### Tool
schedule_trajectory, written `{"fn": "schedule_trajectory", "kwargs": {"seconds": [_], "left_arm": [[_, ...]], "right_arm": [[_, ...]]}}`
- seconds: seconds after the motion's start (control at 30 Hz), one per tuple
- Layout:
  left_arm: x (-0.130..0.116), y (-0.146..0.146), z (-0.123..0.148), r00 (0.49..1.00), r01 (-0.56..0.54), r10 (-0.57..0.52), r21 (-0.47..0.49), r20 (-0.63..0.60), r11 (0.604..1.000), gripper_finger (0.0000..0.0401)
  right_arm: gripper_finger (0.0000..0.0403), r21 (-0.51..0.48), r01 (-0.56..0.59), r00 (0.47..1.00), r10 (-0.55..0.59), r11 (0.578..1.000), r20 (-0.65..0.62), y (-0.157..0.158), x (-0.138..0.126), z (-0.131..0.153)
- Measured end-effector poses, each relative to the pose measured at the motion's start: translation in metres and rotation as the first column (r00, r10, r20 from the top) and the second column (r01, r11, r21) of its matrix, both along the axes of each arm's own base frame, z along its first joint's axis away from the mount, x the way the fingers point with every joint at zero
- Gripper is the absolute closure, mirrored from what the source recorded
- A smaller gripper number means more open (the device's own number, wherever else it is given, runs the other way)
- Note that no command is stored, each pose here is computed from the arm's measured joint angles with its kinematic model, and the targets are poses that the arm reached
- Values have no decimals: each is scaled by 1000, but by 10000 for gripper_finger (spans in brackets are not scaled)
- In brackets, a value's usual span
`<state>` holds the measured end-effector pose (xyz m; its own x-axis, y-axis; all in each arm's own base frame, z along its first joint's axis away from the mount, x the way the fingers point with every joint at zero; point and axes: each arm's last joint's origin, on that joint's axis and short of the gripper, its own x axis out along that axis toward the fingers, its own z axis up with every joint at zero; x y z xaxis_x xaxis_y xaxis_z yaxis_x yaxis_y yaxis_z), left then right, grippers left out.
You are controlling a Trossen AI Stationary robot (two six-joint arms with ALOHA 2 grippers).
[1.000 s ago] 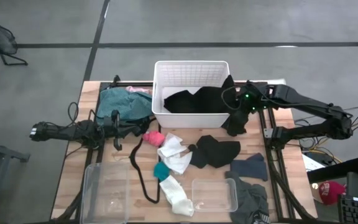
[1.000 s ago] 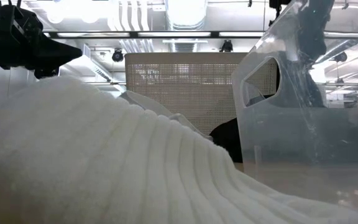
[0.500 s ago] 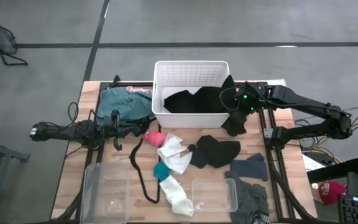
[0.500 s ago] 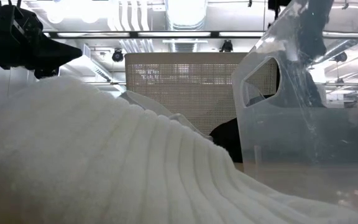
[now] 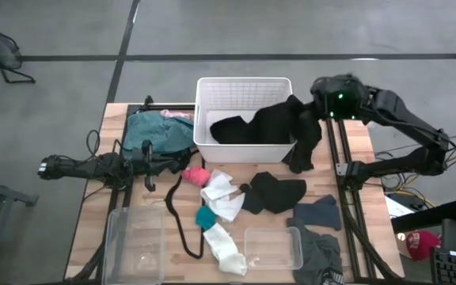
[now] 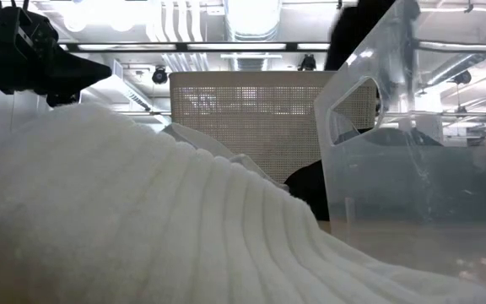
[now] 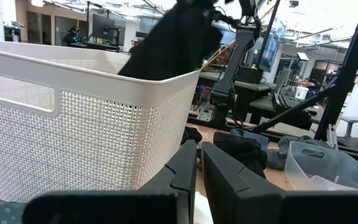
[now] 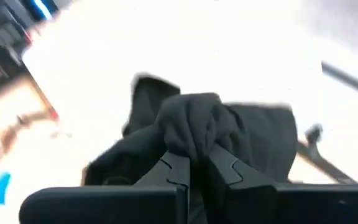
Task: Pick & Place Cloths
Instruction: Put the black shirt into the laundry bin
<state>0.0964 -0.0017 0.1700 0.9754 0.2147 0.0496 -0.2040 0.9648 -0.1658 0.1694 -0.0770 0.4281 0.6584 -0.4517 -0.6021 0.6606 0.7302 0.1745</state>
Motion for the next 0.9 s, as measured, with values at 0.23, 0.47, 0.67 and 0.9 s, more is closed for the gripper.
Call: {"fn": "schedule_trajectory", "kwargs": {"seconds": [0.23, 0.47, 0.67, 0.9], "left_arm": [[0, 0, 0, 1000, 0, 0, 0, 0, 1000, 371], [0, 0, 0, 1000, 0, 0, 0, 1, 1000, 371], [0, 0, 0, 1000, 0, 0, 0, 0, 1000, 371], [0, 0, 0, 1000, 0, 0, 0, 0, 1000, 371]], "right_arm": [[390, -42, 1, 994, 3, 999, 109, -14, 33, 25], [390, -30, -10, 999, 11, 999, 51, -34, 81, 20], [387, 9, -29, 995, 30, 1000, -97, -47, 111, 1], [335, 112, -33, 971, 59, 993, -233, -54, 131, -18]]}}
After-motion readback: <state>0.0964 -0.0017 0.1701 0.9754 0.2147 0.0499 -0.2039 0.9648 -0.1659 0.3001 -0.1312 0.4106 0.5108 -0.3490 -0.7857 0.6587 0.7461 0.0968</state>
